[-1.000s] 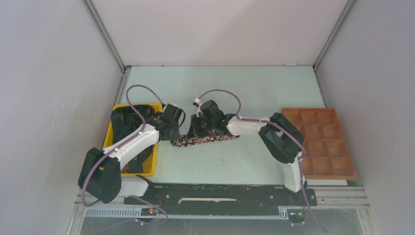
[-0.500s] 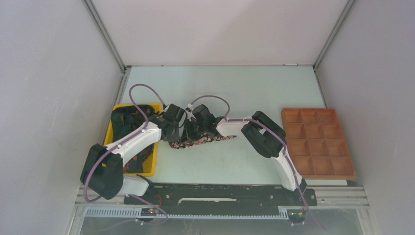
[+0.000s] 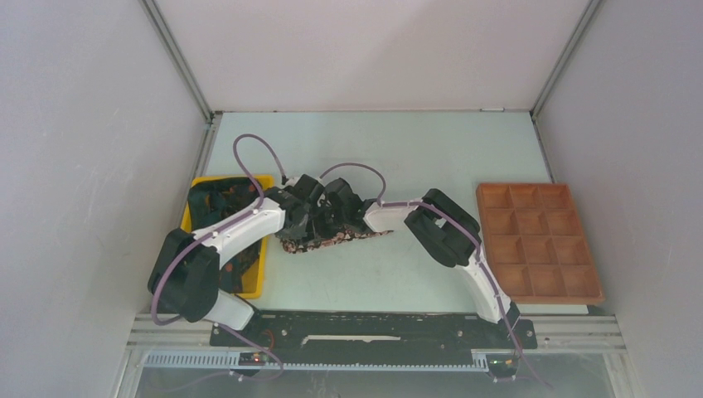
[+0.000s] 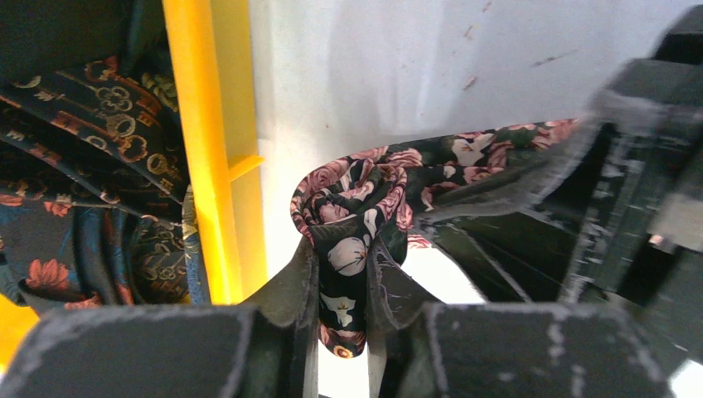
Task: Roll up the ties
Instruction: Roll the tie at the center of the board.
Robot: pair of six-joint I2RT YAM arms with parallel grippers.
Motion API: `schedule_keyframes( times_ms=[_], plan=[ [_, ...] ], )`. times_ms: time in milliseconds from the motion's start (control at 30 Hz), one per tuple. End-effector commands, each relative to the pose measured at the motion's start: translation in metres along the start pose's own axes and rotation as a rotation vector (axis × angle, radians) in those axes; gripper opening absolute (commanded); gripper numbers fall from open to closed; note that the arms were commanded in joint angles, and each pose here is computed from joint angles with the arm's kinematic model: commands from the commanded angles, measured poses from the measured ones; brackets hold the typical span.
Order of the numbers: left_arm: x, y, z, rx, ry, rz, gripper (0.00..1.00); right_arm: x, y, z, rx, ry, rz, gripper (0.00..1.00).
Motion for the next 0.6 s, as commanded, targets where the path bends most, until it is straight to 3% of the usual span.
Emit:
schedule_keyframes(
  times_ms=[0, 567],
  plan=[
    [0.011, 0.003, 0.005, -0.009, -0.012, 0.092, 0.00, 0.021, 0.042, 0.030, -0.097, 0.053, 0.024, 0.19],
    [-0.001, -0.002, 0.002, 0.045, -0.199, 0.310, 0.00, -0.063, 0.194, 0.086, -0.410, -0.150, -0.234, 0.19]
  ],
)
Point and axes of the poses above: each gripper's point midway between its finger pads, its own y axis back along the fingers, its own x axis along the line the jaws close on, z = x × y, the point moved 1 cm from there along y, back along the fingers, and after that the axes turned 3 degrees about -y, right-handed, at the moved point
